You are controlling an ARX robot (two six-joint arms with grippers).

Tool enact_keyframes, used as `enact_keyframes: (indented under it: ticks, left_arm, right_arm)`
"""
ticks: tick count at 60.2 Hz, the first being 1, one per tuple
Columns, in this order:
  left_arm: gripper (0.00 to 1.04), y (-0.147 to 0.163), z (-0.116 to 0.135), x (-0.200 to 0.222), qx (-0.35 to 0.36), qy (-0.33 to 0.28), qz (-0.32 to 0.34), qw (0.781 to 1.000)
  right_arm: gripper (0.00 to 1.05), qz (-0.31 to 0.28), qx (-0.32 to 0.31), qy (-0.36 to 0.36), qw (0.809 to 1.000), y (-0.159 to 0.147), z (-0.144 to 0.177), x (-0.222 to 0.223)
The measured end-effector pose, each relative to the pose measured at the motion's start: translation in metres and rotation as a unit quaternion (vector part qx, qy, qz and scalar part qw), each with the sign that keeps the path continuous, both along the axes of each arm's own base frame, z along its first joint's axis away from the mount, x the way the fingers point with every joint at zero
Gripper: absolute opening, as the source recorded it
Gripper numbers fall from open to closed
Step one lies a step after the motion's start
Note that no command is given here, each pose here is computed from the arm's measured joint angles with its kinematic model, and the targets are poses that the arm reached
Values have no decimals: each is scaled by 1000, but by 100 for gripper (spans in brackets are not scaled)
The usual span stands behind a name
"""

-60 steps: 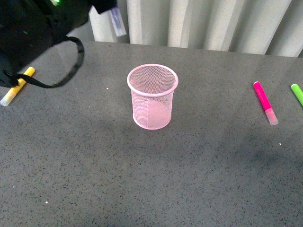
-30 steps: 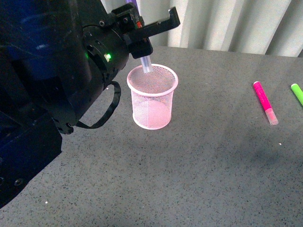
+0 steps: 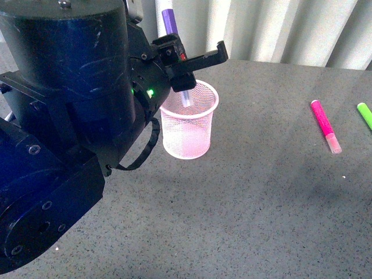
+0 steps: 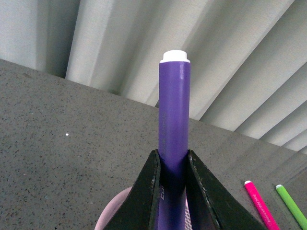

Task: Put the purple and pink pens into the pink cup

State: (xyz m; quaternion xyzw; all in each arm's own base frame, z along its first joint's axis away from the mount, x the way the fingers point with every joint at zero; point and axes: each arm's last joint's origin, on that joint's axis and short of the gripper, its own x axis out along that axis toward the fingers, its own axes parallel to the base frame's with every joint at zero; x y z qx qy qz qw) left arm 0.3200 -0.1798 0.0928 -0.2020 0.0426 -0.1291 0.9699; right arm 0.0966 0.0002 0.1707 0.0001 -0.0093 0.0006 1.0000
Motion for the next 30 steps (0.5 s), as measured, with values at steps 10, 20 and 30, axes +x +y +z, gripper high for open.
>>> enact_keyframes:
  ticks: [10,20,30]
  left_arm:
    - [18,0,-7,0,-4,27,-3,1000]
    - [51,2,-8,0,-6,57,-17,998]
    - [81,15,10,-5,-10,70,-22,997]
  right_arm:
    - [98,0,0,0,1000,0,0,0]
    - [98,0,0,0,1000,0,0,0]
    - [98,0,0,0,1000,0,0,0]
